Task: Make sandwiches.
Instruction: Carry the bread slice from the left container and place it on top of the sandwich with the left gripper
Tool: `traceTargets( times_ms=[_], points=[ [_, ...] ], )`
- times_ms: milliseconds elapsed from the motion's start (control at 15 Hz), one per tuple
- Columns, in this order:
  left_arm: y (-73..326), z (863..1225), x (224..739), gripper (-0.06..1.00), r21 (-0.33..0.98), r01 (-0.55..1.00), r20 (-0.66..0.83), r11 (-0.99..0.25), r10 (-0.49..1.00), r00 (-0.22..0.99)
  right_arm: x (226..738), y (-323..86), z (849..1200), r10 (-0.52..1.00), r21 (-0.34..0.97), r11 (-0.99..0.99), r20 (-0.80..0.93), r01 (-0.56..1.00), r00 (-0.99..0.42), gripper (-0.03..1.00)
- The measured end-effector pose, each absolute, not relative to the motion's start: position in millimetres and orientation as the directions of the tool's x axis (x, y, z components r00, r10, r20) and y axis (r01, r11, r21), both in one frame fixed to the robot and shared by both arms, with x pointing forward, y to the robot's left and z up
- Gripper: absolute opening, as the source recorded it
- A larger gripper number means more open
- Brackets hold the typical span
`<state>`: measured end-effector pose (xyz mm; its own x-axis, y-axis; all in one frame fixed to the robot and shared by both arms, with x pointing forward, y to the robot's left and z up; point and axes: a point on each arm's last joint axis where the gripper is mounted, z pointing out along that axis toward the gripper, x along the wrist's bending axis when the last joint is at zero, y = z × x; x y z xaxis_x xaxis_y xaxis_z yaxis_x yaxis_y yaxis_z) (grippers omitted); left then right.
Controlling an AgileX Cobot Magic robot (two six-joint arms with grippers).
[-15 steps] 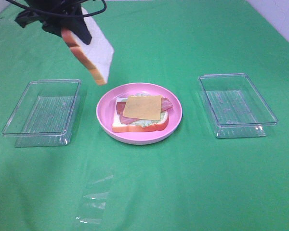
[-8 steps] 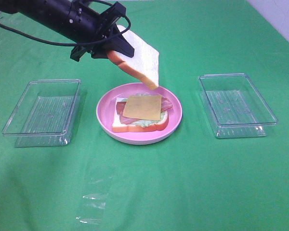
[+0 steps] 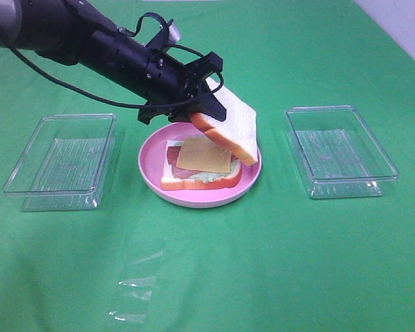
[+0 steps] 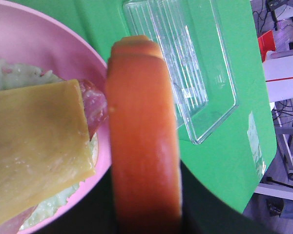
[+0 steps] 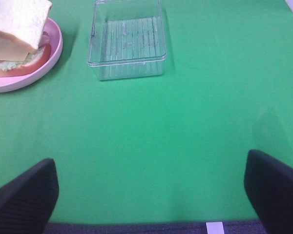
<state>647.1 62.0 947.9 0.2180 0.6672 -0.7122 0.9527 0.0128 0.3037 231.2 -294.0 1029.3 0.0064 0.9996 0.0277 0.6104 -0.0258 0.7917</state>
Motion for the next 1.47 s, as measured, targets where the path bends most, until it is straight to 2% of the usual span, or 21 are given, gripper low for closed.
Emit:
traceTargets(
  times_ms=[333,867,1000,1200,1467],
  points=[
    [63,934,649,0.19,0.273,0.962,-0.696,0.028,0.695,0.178,231,-294,1029,1.0,0.792,-0.026,0.028,0.61,0.006,0.98],
    [66,930,648,0.19,0.224,0.973,-0.684,0.052,0.72,0.118,231,-294,1029,1.0,0.792,-0.026,0.028,0.61,0.006,0.98],
    [67,929,648,0.26,0.221,0.974,-0.669,0.046,0.734,0.117,231,-294,1029,1.0,0.792,-0.026,0.028,0.61,0.006,0.98],
    [69,927,648,0.55,0.231,0.972,-0.646,0.03,0.752,0.13,231,-294,1029,1.0,0.792,-0.026,0.028,0.61,0.006,0.98],
    [72,932,647,0.81,0.254,0.967,-0.612,0.006,0.775,0.156,231,-294,1029,1.0,0.792,-0.026,0.028,0.61,0.006,0.98]
  ],
)
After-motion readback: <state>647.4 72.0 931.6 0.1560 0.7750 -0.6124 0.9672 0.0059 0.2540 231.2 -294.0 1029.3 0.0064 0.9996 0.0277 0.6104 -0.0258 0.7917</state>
